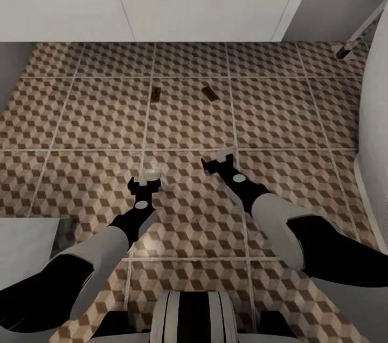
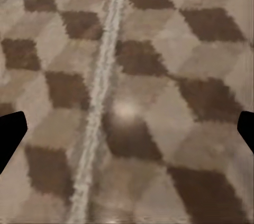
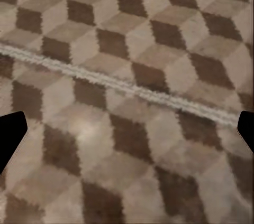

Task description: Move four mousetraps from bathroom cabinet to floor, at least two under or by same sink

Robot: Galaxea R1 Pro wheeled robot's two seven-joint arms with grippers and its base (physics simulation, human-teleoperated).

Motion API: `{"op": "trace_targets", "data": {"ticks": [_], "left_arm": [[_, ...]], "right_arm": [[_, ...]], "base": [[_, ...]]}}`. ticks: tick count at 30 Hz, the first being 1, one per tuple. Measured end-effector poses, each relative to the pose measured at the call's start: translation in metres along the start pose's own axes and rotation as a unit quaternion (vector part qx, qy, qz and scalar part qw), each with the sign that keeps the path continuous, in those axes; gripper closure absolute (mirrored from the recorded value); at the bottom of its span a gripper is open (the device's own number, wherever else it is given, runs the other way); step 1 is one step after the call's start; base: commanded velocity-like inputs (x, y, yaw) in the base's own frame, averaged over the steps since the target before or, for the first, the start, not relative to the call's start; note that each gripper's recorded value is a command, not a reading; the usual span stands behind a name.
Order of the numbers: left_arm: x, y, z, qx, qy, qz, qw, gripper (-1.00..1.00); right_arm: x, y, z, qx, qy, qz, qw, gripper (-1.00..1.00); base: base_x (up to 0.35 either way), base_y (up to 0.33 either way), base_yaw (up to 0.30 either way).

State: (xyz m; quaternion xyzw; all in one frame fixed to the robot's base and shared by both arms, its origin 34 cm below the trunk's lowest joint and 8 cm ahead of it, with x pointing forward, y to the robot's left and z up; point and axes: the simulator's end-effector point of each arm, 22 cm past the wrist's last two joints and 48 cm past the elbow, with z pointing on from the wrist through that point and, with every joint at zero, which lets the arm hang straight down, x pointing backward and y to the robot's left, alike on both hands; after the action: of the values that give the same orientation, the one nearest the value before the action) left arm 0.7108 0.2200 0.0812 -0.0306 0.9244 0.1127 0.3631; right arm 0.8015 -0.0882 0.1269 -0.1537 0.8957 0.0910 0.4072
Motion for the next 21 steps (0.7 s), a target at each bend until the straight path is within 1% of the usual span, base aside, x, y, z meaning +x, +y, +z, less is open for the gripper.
{"op": "trace_targets", "data": {"ticks": [10, 12, 21], "left_arm": [[-0.013, -0.004, -0.015, 0.005, -0.008, -0.003, 1.0000, -1.00], [-0.016, -0.003, -0.018, 0.005, -0.009, -0.004, 0.9999, -1.00], [-0.024, -0.001, -0.031, 0.007, -0.016, -0.005, 0.9998, -1.00]], "right_arm": [[-0.016, 0.000, -0.013, 0.001, -0.004, -0.004, 1.0000, -1.00], [-0.018, -0.003, -0.016, 0.003, -0.004, -0.006, 1.0000, -1.00], [-0.008, -0.007, -0.034, 0.008, 0.004, -0.006, 0.9999, -1.00]], "base": [[0.000, 0.000, 0.000], [0.000, 0.000, 0.000], [0.000, 0.000, 0.000]]}}
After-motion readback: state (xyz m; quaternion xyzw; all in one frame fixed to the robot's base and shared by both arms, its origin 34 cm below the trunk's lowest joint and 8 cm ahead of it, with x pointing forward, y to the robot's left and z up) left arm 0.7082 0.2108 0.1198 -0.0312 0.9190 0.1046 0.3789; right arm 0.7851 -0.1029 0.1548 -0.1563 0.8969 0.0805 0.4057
